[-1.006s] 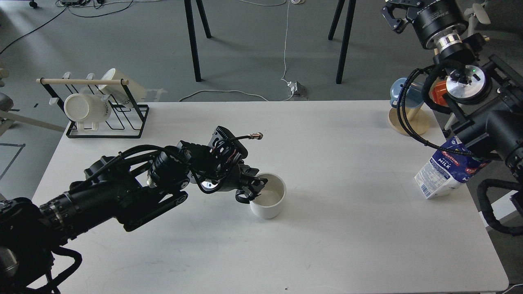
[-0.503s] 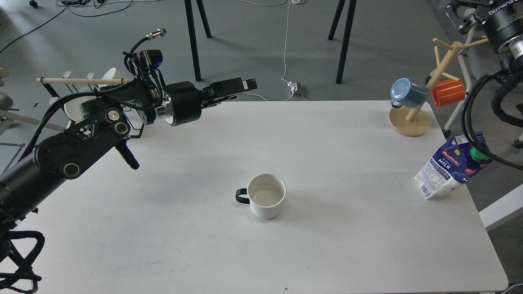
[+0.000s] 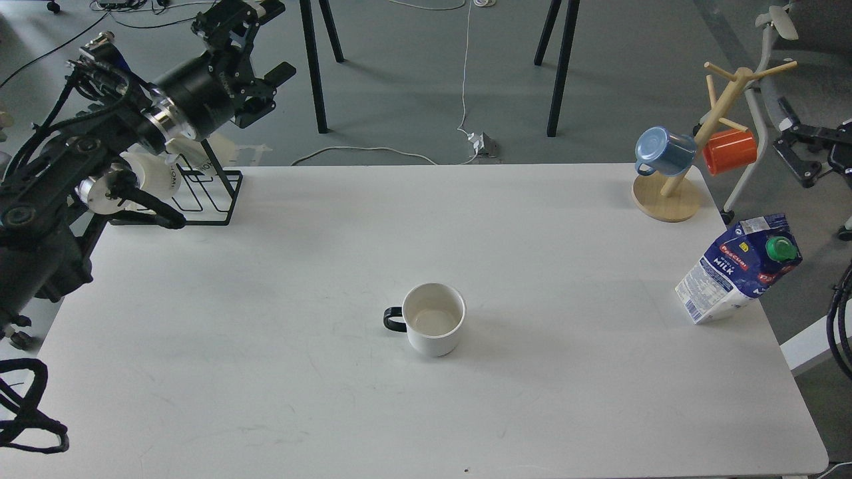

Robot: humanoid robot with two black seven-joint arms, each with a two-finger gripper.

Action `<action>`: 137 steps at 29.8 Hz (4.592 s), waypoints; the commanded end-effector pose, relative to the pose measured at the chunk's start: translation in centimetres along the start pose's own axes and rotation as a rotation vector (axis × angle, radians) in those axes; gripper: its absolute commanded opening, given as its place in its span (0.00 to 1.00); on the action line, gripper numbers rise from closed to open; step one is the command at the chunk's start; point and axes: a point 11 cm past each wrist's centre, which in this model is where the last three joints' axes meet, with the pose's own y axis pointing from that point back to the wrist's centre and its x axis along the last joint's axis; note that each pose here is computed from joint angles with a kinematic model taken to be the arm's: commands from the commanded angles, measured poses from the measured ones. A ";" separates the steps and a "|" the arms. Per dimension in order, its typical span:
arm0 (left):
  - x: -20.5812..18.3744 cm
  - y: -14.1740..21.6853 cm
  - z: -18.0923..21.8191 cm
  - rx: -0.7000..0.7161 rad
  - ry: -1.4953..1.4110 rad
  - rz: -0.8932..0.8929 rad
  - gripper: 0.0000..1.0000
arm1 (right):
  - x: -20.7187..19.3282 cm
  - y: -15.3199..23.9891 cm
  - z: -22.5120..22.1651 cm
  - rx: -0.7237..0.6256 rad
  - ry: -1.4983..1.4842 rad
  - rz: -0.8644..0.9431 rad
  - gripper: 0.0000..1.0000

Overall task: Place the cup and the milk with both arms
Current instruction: 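Release the mug and withdraw the left gripper toward the rack, then reach the right gripper to the milk carton and grasp it, then carry the milk carton beside the white mug and set it down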

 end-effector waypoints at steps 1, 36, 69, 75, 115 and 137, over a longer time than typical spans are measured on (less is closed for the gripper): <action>1.4 0.9 0.5 -0.012 0.021 0.036 0.99 | 1.8 3.4 2.0 -0.030 -0.062 0.074 1.00; 3.8 3.1 -1.7 0.067 0.014 0.106 0.99 | 12.0 15.5 11.1 0.046 -0.257 0.458 1.00; 5.2 4.1 -3.0 0.099 0.026 0.160 0.99 | 12.5 9.0 12.8 0.091 -0.262 0.382 0.97; 5.2 4.1 -3.0 0.101 0.025 0.160 0.99 | 12.5 8.5 13.5 0.101 -0.279 0.379 0.93; 5.7 4.5 -3.1 0.111 0.021 0.174 0.99 | -2.3 5.5 28.4 -0.263 -0.445 -0.028 0.31; 5.3 4.3 -3.6 0.125 0.020 0.161 0.99 | -4.1 7.3 37.3 -0.374 -0.532 0.008 0.37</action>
